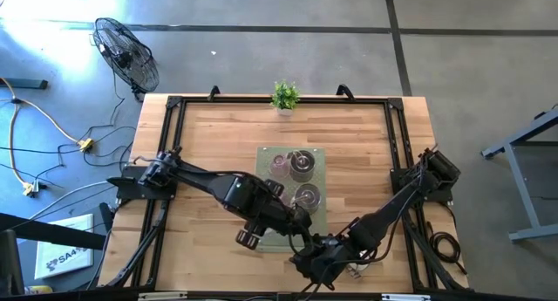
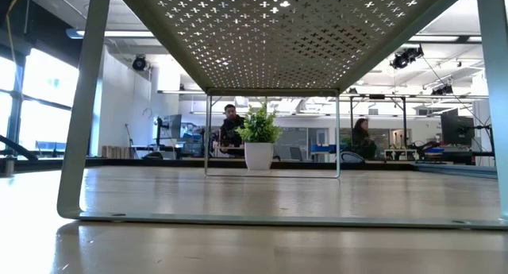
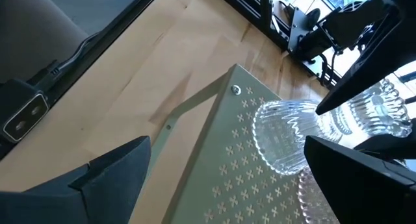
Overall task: Pick & Place candle stick holders
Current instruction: Put the transparent candle holder on the shelf, then put the silver scented candle on the shelf
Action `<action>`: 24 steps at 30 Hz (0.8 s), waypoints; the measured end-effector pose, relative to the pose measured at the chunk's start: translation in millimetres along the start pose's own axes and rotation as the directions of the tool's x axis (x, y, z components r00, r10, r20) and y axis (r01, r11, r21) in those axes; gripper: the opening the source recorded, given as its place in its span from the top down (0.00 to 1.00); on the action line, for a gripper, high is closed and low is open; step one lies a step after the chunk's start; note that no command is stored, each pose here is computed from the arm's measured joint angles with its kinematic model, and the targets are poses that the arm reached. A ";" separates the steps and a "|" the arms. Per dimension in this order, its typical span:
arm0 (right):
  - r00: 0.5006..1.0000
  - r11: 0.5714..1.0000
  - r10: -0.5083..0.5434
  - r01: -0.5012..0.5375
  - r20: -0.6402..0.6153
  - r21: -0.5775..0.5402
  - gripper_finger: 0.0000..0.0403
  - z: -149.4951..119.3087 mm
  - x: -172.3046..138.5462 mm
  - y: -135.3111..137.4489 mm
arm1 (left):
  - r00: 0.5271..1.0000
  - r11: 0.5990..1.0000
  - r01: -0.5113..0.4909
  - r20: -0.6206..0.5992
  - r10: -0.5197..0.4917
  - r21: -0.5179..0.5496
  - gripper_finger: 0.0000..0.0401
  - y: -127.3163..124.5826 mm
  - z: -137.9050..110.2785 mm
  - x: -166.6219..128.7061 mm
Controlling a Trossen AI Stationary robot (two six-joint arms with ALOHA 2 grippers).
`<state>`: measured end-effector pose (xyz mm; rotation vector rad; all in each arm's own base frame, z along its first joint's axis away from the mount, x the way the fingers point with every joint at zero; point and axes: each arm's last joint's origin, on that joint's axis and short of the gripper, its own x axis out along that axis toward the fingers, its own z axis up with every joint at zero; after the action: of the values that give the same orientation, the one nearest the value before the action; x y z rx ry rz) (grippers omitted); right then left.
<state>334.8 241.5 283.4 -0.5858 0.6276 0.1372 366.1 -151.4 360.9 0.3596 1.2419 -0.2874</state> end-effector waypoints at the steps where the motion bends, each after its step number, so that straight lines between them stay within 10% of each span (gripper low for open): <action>1: 1.000 1.000 0.000 0.000 -0.002 0.005 0.01 -0.2 0.0 0.0 | 1.000 1.000 0.005 0.010 -0.005 -0.001 0.56 0.0 1.0 0.0; 24: 0.999 1.000 -0.028 0.028 -0.014 -0.007 0.01 -1.2 0.1 -0.9 | 0.996 1.000 0.012 0.083 -0.013 0.014 0.56 0.0 7.2 -1.7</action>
<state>334.6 240.0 283.0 -0.6027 0.6327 0.1089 371.9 -154.4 364.6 0.3488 1.1614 -0.3187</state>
